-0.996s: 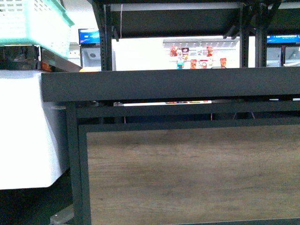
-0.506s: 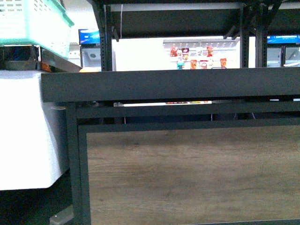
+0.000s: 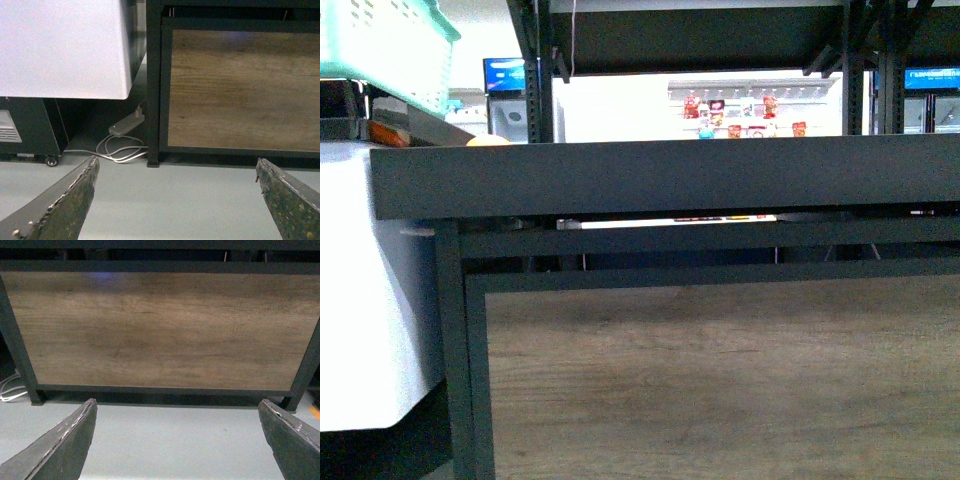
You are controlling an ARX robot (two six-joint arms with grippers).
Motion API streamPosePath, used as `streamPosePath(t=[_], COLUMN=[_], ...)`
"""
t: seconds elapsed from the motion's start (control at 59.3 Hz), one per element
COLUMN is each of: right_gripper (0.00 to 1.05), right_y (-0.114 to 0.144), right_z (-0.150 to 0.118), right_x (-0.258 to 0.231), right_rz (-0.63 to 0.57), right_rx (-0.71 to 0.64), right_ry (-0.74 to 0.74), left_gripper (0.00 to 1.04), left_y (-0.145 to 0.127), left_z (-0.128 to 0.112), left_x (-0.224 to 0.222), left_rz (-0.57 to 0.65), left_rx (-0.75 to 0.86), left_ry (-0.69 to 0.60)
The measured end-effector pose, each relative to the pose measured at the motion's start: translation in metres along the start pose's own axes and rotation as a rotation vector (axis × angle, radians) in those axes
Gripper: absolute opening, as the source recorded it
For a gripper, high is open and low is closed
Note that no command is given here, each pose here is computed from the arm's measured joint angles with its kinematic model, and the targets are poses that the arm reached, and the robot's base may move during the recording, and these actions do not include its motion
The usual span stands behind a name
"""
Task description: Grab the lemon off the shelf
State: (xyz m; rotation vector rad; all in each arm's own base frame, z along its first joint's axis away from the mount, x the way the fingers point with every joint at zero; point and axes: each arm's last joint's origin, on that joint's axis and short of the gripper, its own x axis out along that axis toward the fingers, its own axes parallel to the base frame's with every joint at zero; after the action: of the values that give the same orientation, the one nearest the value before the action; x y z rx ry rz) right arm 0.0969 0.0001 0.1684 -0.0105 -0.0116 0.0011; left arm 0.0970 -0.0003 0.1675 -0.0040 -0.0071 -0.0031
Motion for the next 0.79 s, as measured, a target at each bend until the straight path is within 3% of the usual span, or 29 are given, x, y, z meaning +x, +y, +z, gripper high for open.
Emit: streamPosePath(t=[0.793], right_gripper=[0.97], right_y=[0.0], right_z=[0.0], right_x=[0.0], right_rz=[0.0], right_rx=[0.0], right_ry=[0.0], left_gripper=[0.97], left_y=[0.0], left_z=[0.0], left_x=[0.0], left_rz=[0.0], left_rx=[0.0], left_ry=[0.0])
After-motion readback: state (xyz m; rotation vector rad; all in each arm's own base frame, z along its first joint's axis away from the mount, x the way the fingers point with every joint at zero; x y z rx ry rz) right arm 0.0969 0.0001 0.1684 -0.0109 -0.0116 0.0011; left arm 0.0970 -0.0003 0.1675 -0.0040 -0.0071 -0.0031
